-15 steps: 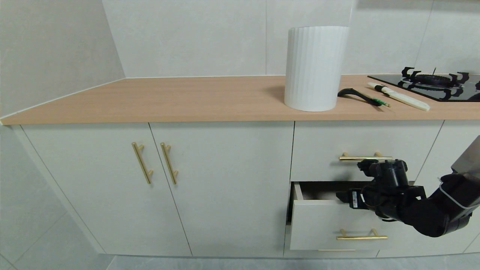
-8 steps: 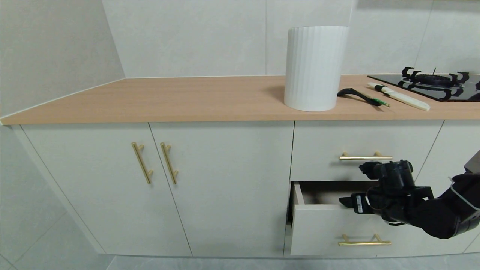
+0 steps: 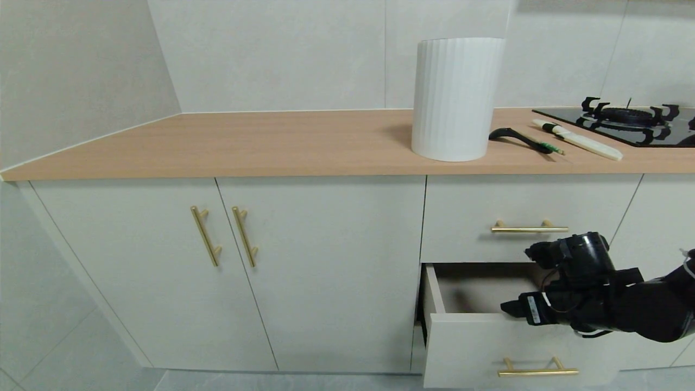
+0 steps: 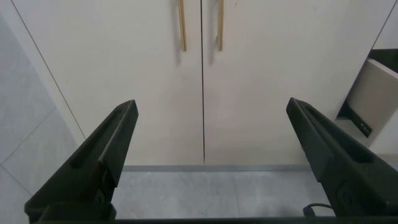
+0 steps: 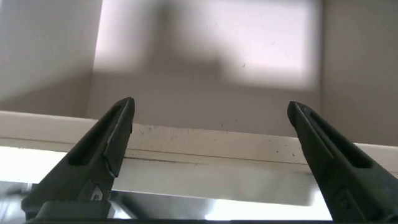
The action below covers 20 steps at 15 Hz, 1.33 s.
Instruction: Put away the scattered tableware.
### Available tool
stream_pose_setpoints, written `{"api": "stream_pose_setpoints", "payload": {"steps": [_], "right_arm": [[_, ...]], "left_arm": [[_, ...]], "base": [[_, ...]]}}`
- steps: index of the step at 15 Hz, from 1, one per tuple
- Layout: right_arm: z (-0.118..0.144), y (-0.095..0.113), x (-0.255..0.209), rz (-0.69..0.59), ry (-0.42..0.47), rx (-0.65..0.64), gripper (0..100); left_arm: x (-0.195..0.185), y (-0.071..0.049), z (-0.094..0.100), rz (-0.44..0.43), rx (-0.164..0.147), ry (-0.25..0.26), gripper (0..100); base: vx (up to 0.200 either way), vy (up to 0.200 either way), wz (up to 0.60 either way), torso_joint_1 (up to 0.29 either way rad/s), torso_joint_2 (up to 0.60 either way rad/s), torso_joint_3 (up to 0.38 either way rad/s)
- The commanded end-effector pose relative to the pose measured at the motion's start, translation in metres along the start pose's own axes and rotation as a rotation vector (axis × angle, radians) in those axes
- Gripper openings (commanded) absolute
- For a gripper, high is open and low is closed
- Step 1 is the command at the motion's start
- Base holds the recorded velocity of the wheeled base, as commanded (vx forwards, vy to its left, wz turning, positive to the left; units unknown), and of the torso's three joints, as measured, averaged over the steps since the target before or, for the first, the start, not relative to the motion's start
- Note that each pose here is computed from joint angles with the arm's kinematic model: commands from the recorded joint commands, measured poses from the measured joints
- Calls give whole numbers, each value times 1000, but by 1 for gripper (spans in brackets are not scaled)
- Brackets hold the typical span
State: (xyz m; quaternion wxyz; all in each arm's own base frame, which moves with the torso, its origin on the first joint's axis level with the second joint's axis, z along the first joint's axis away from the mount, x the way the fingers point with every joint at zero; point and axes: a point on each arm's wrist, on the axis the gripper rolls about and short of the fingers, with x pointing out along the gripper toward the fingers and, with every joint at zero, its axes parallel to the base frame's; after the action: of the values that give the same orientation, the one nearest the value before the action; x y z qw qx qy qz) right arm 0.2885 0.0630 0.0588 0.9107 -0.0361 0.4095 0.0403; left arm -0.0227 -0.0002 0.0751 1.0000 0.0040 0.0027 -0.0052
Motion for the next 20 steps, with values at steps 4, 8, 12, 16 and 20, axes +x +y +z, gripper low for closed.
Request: {"api": "stream_pose_setpoints", "payload": {"steps": [4,8,12,16,20], "right_arm": [[2,0,-23,16,17,-60,100],[-5,-1,-39,42,90,-139,100],[-15,1,-51,71,181,-235,100],[-27,4,-69,104,286,-339,100],[-38,15,-87,145,364,-429,100]], "left_arm": [[0,0,0,0,0,1,100],[0,0,0,0,1,1,100],[0,0,0,0,0,1,100],[0,0,0,0,0,1,100],[0,0,0,0,0,1,100]], "base": [[0,0,0,0,0,0],[0,0,0,0,0,0],[0,0,0,0,0,0],[0,0,0,0,0,0],[0,0,0,0,0,0]]}}
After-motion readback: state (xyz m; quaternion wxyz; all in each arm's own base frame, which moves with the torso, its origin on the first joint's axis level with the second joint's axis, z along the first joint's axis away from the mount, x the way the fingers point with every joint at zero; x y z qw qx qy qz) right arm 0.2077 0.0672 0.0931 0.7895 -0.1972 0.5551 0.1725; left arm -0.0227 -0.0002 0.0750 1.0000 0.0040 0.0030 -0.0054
